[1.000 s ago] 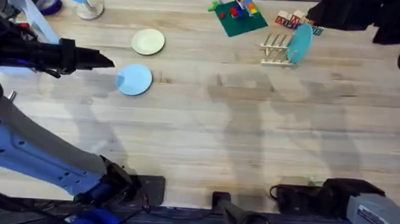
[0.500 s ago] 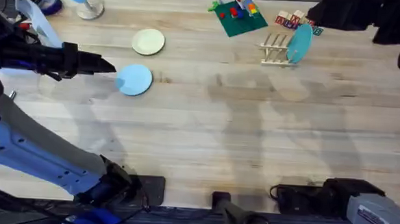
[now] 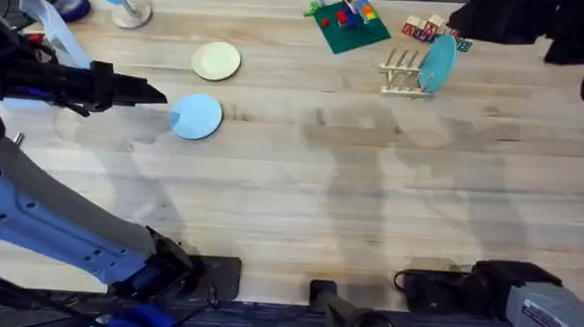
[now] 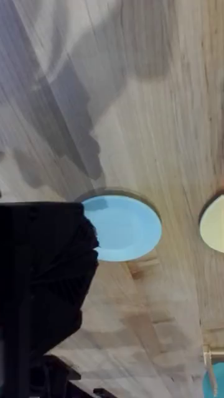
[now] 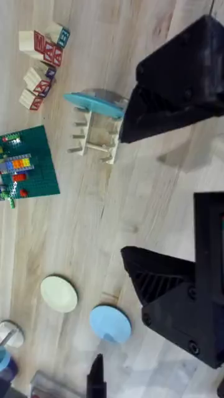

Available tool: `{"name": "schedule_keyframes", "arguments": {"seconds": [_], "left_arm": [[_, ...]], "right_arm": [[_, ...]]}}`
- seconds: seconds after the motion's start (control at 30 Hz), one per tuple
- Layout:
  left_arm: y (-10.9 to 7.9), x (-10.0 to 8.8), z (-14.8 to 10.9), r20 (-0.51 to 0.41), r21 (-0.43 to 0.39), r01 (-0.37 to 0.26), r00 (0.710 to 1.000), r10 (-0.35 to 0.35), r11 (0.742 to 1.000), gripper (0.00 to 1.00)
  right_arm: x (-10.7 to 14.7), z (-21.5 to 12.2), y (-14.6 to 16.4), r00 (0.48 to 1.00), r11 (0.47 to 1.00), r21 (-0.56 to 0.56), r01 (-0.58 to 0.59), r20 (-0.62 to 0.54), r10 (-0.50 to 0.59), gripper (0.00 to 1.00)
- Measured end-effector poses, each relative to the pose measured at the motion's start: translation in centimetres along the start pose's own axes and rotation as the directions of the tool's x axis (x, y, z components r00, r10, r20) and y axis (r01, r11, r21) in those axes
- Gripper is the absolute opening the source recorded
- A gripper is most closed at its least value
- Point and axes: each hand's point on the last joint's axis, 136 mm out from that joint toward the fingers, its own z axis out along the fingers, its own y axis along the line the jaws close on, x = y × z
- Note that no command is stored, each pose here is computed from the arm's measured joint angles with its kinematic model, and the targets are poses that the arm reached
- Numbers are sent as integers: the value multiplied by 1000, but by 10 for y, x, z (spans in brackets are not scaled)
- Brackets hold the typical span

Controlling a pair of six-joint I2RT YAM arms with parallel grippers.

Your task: Pick up the plates from the table one by one and place each into a slot on the dish rack.

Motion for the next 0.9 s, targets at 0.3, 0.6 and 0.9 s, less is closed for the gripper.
{"name": "schedule_keyframes", "arguments": {"seconds": [0.3, 0.6, 0.9], "left_arm": [[7, 3, 6, -9, 11, 21, 1000, -21, 1000, 39], [26, 18, 28, -52, 58, 98, 994, -95, 993, 40], [33, 22, 44, -58, 108, 138, 989, -133, 984, 40]], "right_arm": [[0, 0, 0, 1000, 1000, 0, 0, 1, 0, 996], [0, 0, 0, 1000, 1000, 0, 0, 0, 0, 996], [-1, 0, 0, 1000, 1000, 0, 2, 5, -2, 996]]}}
